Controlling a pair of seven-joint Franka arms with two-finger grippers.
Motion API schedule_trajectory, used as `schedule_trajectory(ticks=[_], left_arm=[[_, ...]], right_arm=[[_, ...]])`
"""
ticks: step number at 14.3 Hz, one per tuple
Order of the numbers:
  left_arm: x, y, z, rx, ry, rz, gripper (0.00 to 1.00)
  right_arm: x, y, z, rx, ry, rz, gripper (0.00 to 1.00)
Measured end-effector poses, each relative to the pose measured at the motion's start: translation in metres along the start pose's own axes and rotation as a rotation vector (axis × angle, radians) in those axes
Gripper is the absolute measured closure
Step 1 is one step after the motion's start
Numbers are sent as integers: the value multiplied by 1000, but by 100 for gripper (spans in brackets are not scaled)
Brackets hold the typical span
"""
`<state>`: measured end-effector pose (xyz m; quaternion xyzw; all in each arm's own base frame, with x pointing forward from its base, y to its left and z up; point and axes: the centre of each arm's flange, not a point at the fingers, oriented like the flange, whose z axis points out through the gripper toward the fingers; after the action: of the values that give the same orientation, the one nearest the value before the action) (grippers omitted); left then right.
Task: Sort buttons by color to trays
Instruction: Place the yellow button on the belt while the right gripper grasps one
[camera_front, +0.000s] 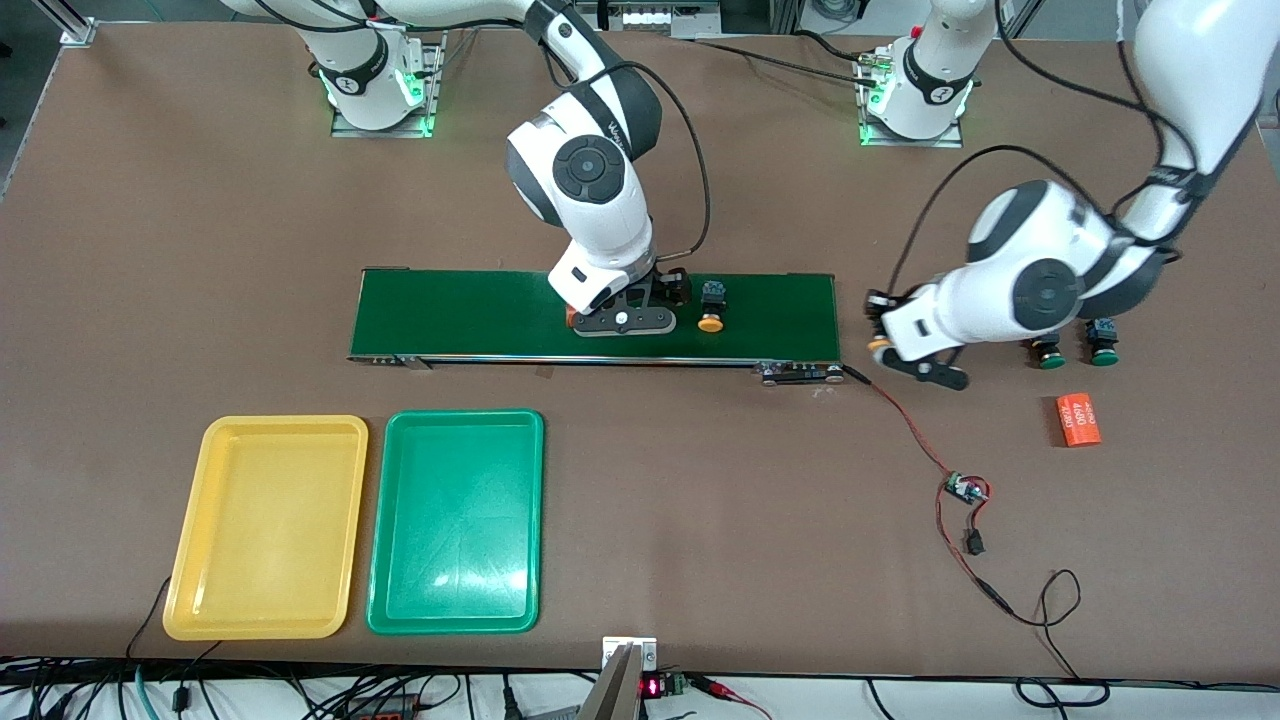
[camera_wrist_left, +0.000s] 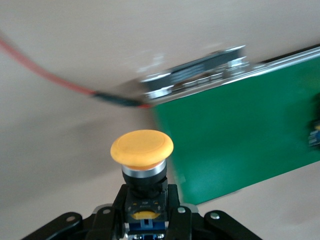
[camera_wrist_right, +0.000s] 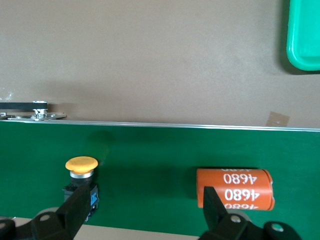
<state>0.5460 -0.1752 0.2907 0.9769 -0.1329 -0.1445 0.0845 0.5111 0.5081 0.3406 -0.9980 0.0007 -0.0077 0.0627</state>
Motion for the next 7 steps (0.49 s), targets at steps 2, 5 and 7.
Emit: schedule_trajectory(ticks=[2, 5, 7], left_arm=[[4, 49, 12, -7, 20, 20, 67], [6, 64, 23, -21, 22, 23, 67], [8, 69, 33, -33, 8, 14, 67]], right_arm=[[2, 2, 0, -1, 1, 4, 0], [5, 6, 0, -6, 2, 10, 0], [8, 9, 1, -9, 4, 15, 0]])
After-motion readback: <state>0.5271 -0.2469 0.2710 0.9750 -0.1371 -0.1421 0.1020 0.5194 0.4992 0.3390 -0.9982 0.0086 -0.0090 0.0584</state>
